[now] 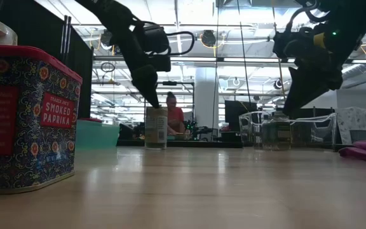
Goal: Sort spices by type
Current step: Put the top gold seasoning bottle into the black bin
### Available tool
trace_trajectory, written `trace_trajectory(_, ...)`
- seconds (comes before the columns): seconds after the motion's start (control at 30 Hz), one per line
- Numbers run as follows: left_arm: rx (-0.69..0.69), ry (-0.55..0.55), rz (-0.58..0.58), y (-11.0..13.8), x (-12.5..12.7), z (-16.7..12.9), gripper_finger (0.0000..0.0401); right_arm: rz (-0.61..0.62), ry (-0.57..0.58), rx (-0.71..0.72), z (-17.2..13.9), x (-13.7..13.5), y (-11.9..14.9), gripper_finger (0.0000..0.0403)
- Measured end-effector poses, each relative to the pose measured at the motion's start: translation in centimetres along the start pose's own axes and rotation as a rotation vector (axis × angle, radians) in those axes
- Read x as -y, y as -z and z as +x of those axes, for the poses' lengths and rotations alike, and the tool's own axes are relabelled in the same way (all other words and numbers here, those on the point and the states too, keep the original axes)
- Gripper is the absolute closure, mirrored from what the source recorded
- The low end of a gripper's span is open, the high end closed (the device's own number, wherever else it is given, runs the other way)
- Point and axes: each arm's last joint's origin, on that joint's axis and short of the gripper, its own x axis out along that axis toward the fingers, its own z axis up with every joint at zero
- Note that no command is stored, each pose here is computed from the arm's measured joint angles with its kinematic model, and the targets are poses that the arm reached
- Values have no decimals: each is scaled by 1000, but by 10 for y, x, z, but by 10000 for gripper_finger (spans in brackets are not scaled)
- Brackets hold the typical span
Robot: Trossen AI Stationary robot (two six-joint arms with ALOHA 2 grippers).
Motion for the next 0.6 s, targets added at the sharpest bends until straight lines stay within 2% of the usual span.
trace_trajectory(0.6,-22,-39,15,-2,6,1,60,14,-31,22,0,-3,-3,403)
